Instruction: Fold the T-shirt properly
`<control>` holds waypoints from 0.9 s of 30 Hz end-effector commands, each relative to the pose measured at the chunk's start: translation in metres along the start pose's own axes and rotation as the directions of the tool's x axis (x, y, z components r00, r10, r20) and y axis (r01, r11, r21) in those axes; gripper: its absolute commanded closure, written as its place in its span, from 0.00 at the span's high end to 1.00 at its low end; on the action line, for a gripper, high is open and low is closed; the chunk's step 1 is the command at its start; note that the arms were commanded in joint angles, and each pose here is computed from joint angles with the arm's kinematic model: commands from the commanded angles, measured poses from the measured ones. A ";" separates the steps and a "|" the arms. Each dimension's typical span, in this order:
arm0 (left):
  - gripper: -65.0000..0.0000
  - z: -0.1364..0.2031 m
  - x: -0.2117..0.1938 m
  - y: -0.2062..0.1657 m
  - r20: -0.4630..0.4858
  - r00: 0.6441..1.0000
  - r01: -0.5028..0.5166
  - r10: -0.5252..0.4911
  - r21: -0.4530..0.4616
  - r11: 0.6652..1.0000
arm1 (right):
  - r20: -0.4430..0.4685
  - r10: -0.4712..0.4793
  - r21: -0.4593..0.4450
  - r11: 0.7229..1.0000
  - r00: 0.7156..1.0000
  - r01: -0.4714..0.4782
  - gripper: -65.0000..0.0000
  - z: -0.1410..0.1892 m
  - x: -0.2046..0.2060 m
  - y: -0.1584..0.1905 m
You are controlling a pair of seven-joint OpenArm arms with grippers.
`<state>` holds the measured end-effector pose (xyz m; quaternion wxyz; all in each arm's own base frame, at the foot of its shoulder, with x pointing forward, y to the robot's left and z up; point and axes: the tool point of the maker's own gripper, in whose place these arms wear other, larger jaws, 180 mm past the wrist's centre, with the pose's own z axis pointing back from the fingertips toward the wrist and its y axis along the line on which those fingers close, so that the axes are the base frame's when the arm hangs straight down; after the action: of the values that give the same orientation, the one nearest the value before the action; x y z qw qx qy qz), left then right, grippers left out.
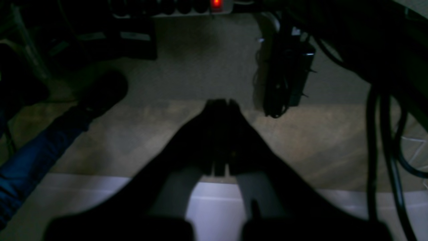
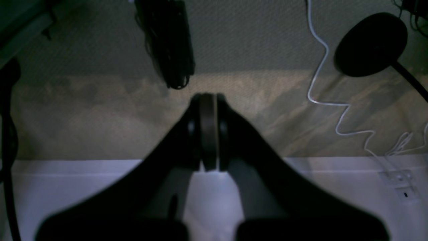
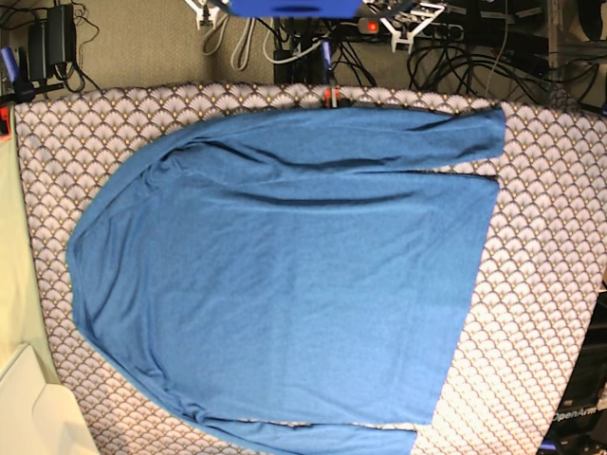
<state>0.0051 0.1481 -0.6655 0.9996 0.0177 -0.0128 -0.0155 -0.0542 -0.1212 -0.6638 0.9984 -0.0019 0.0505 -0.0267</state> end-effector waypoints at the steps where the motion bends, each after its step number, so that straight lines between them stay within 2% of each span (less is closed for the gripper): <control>1: 0.00 0.000 -0.002 0.001 0.000 1.000 0.006 -0.006 0.005 1.000 | -0.007 -0.005 0.006 1.000 1.000 0.005 0.00 0.000 -0.004 0.000; 23: 0.00 0.000 -0.002 0.001 0.002 1.000 0.006 -0.006 0.005 1.000 | -0.006 0.000 0.006 1.000 1.000 0.000 0.00 0.000 -0.003 0.000; 27: 0.00 0.000 -0.006 0.001 -0.005 1.000 0.005 -0.005 0.005 1.000 | 0.017 0.000 0.005 1.000 1.000 0.000 0.00 0.000 0.001 -0.001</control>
<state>0.0043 0.1484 -0.6655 0.9996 0.0182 -0.0140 -0.0156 -0.0442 -0.1223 -0.6642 0.9992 -0.0028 0.0312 -0.0267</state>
